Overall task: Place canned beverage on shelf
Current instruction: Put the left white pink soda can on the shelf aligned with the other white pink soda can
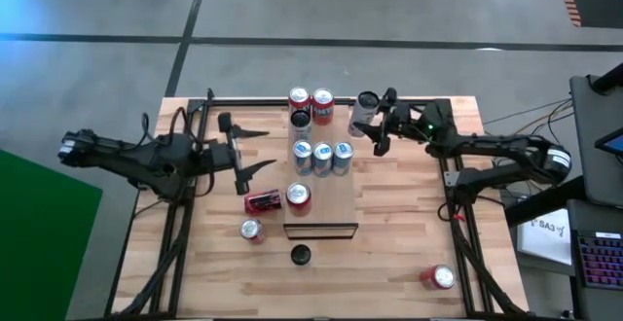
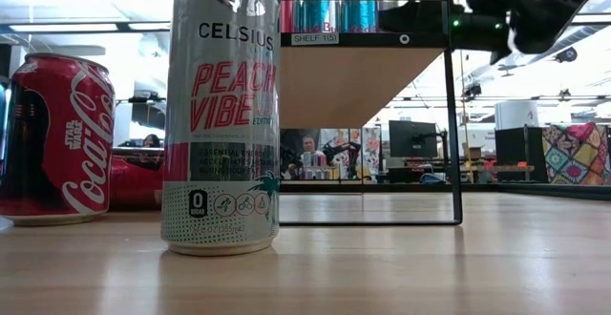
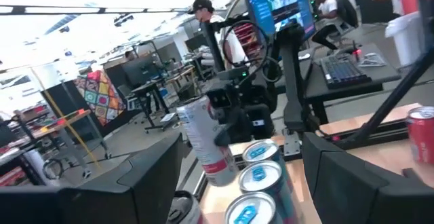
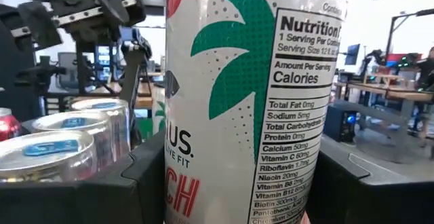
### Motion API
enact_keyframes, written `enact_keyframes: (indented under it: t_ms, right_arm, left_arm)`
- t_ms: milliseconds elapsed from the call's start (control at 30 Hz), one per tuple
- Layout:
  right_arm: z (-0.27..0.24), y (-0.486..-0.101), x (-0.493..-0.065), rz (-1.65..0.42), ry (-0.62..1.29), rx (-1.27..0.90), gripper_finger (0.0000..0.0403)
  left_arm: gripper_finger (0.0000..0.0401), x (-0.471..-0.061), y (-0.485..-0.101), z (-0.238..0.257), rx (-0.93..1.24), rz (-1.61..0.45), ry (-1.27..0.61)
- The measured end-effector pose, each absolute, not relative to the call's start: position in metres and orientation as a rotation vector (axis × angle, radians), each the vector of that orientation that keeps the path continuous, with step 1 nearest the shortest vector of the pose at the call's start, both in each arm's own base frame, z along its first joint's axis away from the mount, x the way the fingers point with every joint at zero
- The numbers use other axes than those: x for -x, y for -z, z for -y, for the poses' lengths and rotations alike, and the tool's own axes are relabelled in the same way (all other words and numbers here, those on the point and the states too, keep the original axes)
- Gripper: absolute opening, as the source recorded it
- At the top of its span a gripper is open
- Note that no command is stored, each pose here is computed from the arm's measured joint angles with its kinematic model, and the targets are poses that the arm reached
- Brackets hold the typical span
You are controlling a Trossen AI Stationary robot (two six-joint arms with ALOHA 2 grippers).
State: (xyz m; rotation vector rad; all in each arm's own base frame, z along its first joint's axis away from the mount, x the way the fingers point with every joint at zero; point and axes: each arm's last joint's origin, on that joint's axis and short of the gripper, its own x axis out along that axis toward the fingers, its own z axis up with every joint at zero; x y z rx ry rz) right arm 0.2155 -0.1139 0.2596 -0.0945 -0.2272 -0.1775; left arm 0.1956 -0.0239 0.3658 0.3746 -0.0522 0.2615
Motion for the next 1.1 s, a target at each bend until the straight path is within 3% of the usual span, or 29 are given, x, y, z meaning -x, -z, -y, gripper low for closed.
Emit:
enact_keyframes:
  t_ms: [1100]
  right_arm:
    - [0.131, -0.228, -0.243, 0.152, 0.165, 0.084, 0.0242]
  left_arm:
    - [0.0268, -0.203, -0.361, 0.013, -0.391, 0.014, -0.324]
